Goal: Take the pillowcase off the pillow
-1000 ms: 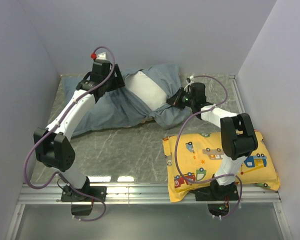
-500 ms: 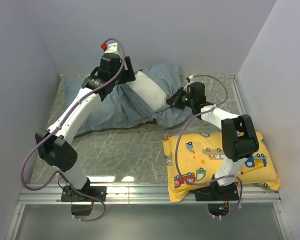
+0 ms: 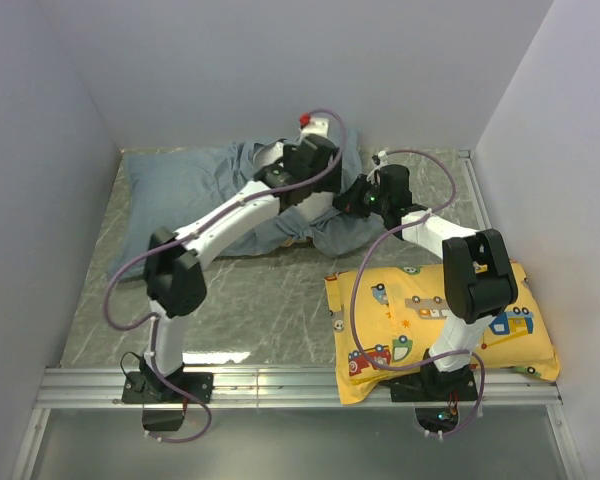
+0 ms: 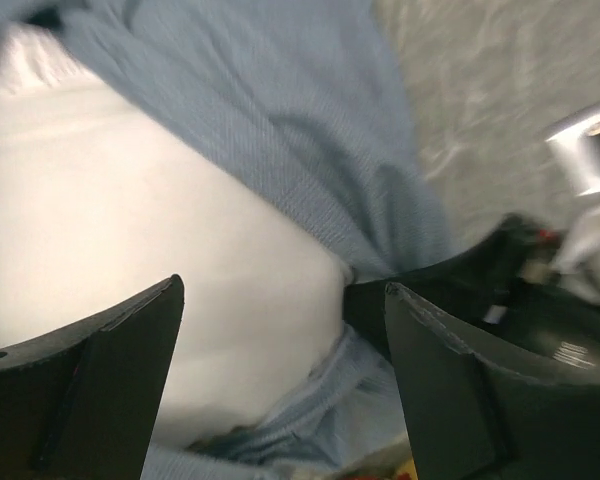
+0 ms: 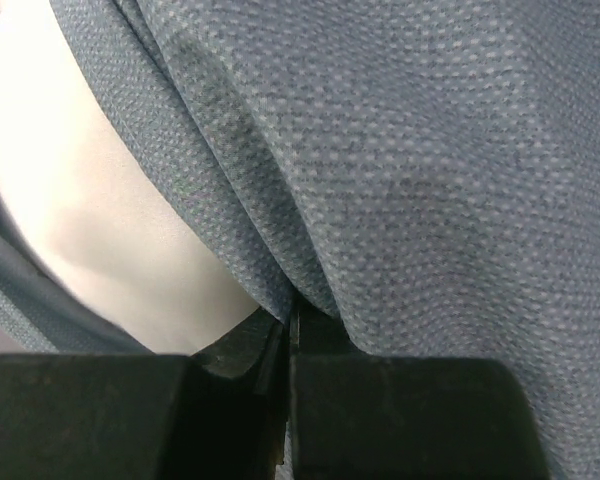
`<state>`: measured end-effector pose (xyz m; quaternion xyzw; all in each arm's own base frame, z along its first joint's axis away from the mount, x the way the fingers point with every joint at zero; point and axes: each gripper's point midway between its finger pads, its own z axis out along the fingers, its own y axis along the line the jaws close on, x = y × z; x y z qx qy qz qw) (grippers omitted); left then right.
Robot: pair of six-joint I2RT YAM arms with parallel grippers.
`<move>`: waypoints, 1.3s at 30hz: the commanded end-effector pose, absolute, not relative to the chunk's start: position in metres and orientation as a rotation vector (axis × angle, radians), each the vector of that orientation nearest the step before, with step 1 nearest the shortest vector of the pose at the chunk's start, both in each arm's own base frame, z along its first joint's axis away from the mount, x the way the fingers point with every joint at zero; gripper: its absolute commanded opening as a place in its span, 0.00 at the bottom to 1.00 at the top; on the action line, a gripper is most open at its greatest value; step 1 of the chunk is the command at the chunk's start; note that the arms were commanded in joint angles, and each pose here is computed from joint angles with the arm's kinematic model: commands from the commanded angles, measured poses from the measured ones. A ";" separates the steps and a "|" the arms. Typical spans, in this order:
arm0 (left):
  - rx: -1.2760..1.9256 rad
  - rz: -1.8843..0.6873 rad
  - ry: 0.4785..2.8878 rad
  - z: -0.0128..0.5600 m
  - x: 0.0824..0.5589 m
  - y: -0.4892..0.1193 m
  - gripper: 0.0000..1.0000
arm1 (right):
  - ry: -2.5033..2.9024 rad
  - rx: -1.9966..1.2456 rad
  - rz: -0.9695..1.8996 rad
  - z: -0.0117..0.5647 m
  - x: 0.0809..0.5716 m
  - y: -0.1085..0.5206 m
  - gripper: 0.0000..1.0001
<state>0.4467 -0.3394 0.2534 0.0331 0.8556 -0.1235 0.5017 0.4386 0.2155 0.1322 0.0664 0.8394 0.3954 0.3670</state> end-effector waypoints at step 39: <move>-0.485 -0.756 1.969 0.337 0.570 -0.174 0.00 | 2.231 0.272 0.610 0.108 0.426 0.167 0.00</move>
